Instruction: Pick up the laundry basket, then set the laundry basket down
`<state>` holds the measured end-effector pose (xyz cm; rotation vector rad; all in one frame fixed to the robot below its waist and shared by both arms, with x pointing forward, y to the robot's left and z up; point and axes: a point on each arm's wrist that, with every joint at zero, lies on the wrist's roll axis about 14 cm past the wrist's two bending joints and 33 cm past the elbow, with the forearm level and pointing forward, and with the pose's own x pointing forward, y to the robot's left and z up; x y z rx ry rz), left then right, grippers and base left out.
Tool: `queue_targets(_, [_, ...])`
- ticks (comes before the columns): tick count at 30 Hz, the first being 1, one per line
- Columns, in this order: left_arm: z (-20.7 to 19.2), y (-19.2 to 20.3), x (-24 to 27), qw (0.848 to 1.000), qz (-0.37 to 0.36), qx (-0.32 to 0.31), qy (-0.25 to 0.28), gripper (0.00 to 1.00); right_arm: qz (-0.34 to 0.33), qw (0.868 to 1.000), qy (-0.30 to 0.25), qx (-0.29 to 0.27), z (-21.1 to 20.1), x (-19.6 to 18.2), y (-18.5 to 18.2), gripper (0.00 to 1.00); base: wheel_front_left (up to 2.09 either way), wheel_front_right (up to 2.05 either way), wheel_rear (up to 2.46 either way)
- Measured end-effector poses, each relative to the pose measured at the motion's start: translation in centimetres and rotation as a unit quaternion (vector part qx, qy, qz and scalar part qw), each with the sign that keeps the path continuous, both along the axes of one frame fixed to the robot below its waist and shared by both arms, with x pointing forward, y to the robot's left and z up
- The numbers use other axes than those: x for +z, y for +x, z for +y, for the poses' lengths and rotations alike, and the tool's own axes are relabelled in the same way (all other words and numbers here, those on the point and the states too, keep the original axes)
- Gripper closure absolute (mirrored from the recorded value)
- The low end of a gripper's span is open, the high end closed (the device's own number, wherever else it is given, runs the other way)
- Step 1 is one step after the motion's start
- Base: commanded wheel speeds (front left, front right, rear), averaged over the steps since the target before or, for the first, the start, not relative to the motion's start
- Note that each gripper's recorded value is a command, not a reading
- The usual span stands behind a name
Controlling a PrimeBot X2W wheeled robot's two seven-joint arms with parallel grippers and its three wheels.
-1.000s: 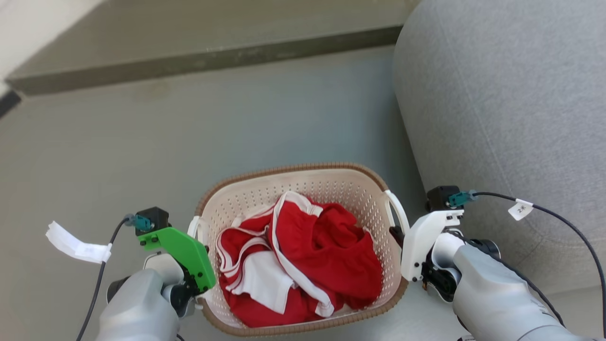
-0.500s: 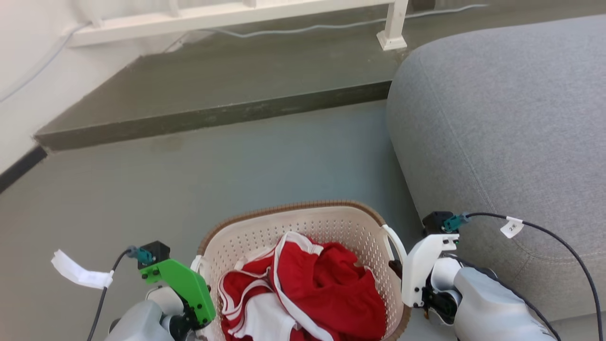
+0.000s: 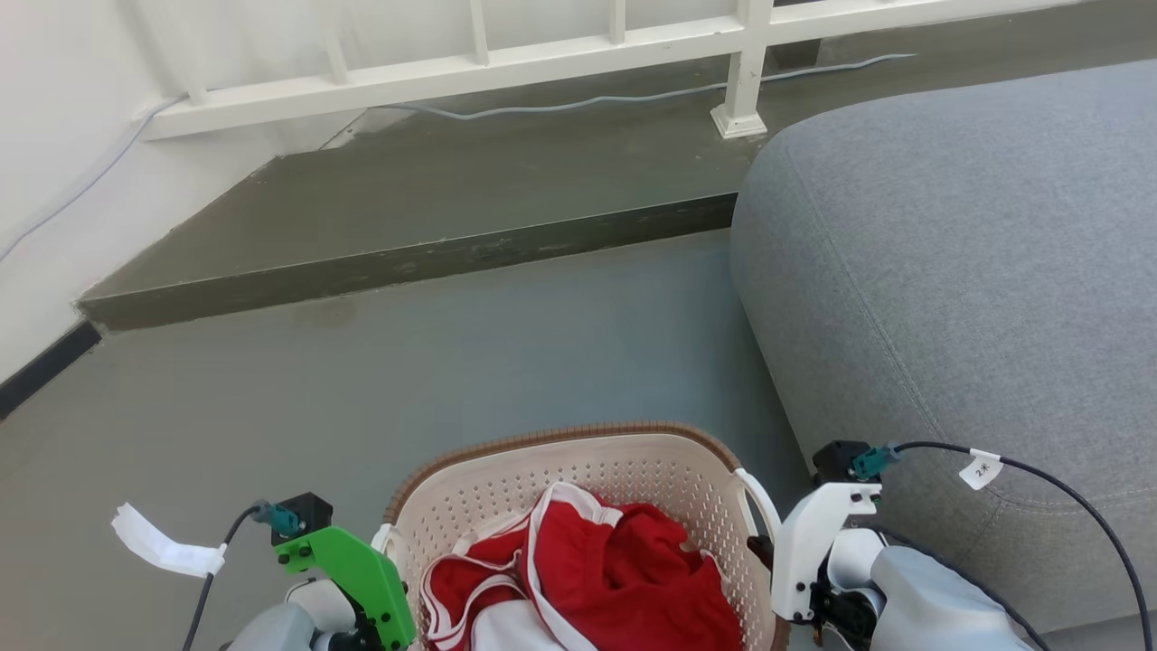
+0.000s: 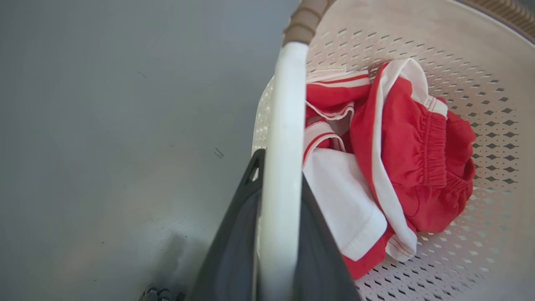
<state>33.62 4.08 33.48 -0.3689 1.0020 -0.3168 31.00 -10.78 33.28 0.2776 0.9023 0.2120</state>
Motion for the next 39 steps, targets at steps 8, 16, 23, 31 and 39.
queue_targets(8, [0.0, -0.5, 0.0, 1.0, 0.002, -0.001, -0.001, 1.0, 0.0, 1.0, 0.007, -0.005, 0.1, 0.3, -0.1, 1.0, 0.0, 0.0, 0.0])
queue_targets(16, [0.1, -0.8, -0.1, 1.0, 0.007, 0.003, -0.005, 1.0, 0.006, 1.0, 0.008, -0.003, 0.2, -0.1, -0.8, 1.0, 0.0, 0.0, 0.0])
queue_targets(23, [0.1, -0.9, -0.2, 1.0, 0.01, 0.003, -0.004, 1.0, 0.01, 1.0, 0.01, -0.002, 0.3, -0.2, -0.9, 1.0, 0.0, 0.0, 0.0])
queue_targets(31, [0.1, -0.9, -0.3, 1.0, 0.012, 0.004, -0.005, 1.0, 0.013, 1.0, 0.012, -0.003, 0.4, -0.3, -1.0, 1.0, 0.0, 0.0, 0.0])
queue_targets(39, [0.2, -0.9, -0.3, 1.0, 0.013, 0.005, -0.005, 1.0, 0.015, 1.0, 0.013, -0.003, 0.4, -0.4, -1.0, 1.0, 0.0, 0.0, 0.0])
